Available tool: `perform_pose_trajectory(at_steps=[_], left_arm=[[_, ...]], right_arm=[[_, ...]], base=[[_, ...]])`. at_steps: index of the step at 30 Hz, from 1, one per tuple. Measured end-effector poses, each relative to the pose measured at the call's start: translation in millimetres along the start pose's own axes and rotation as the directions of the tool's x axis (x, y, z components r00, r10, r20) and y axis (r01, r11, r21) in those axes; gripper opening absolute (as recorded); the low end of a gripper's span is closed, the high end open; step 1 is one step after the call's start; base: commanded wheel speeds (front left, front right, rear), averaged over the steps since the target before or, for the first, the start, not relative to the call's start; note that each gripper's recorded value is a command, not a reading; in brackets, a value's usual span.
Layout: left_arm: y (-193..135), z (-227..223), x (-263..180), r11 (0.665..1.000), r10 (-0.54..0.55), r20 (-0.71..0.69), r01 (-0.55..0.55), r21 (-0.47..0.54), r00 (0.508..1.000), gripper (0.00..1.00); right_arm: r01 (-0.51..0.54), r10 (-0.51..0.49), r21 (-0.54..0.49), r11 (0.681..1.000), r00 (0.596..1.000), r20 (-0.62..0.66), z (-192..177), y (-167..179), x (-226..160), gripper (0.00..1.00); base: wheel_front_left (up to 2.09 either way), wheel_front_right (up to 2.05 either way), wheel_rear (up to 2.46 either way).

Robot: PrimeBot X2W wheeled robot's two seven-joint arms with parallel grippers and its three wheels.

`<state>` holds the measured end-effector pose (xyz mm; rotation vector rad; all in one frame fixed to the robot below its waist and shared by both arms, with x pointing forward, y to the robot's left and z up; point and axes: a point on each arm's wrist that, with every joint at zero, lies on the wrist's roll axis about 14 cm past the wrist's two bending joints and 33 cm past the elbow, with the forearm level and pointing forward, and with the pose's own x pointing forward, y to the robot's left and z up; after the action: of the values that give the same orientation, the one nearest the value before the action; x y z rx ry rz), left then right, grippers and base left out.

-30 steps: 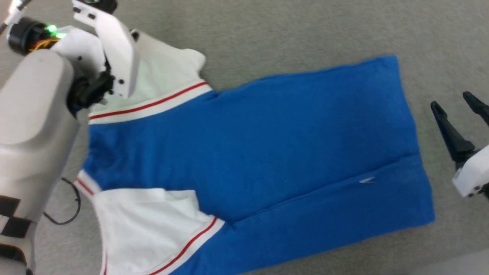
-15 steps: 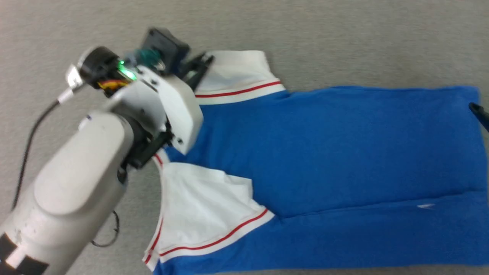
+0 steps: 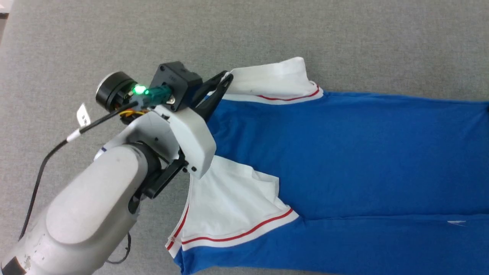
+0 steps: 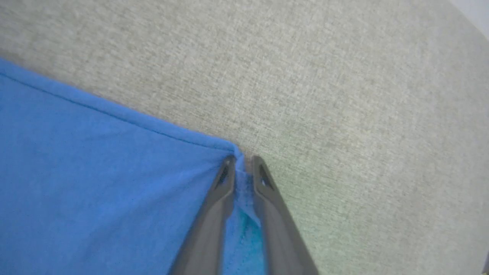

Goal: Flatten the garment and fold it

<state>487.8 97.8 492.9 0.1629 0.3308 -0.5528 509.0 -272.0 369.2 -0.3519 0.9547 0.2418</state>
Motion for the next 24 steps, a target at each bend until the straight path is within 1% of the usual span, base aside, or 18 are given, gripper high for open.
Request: perform_pose_trajectory(at_steps=[3, 6, 10, 13, 16, 19, 21, 24], left_arm=[[0, 1, -5, 1.000, 0.016, 0.021, -0.016, -0.013, 1.000, 0.00], [1, 3, -14, 0.999, 0.038, 0.046, -0.037, -0.034, 0.998, 0.00], [3, 9, -33, 0.994, 0.082, 0.080, -0.075, -0.084, 0.993, 0.00], [2, 5, -53, 0.986, 0.120, 0.079, -0.109, -0.126, 0.990, 0.00], [-3, -8, -75, 0.974, 0.153, 0.051, -0.142, -0.176, 0.987, 0.00], [-18, -22, -94, 0.957, 0.157, 0.023, -0.147, -0.251, 0.987, 0.00], [-26, -37, -106, 0.947, 0.157, -0.015, -0.155, -0.282, 0.987, 0.00], [-40, -65, -122, 0.929, 0.144, -0.091, -0.166, -0.332, 0.985, 0.00]], right_arm=[[0.002, -0.003, 0.014, 1.000, 0.998, 0.058, 6, 0, -3, 0.00], [0.008, -0.013, 0.030, 1.000, 0.988, 0.152, 19, -2, -13, 0.00], [0.026, -0.040, 0.051, 0.998, 0.955, 0.295, 36, -9, -39, 0.00], [0.033, -0.057, 0.069, 0.997, 0.923, 0.381, 39, -11, -63, 0.00], [0.034, -0.074, 0.102, 0.994, 0.900, 0.428, 29, -10, -85, 0.00], [0.022, -0.084, 0.144, 0.989, 0.893, 0.443, 8, -3, -102, 0.00], [0.012, -0.085, 0.169, 0.986, 0.897, 0.434, -11, 5, -110, 0.00], [-0.012, -0.068, 0.200, 0.980, 0.919, 0.387, -45, 24, -117, 0.00]], base=[[0.00, 0.00, 0.00], [0.00, 0.00, 0.00], [0.00, 0.00, 0.00], [0.00, 0.00, 0.00], [0.00, 0.00, 0.00], [0.00, 0.00, 0.00], [0.00, 0.00, 0.00], [0.00, 0.00, 0.00]])
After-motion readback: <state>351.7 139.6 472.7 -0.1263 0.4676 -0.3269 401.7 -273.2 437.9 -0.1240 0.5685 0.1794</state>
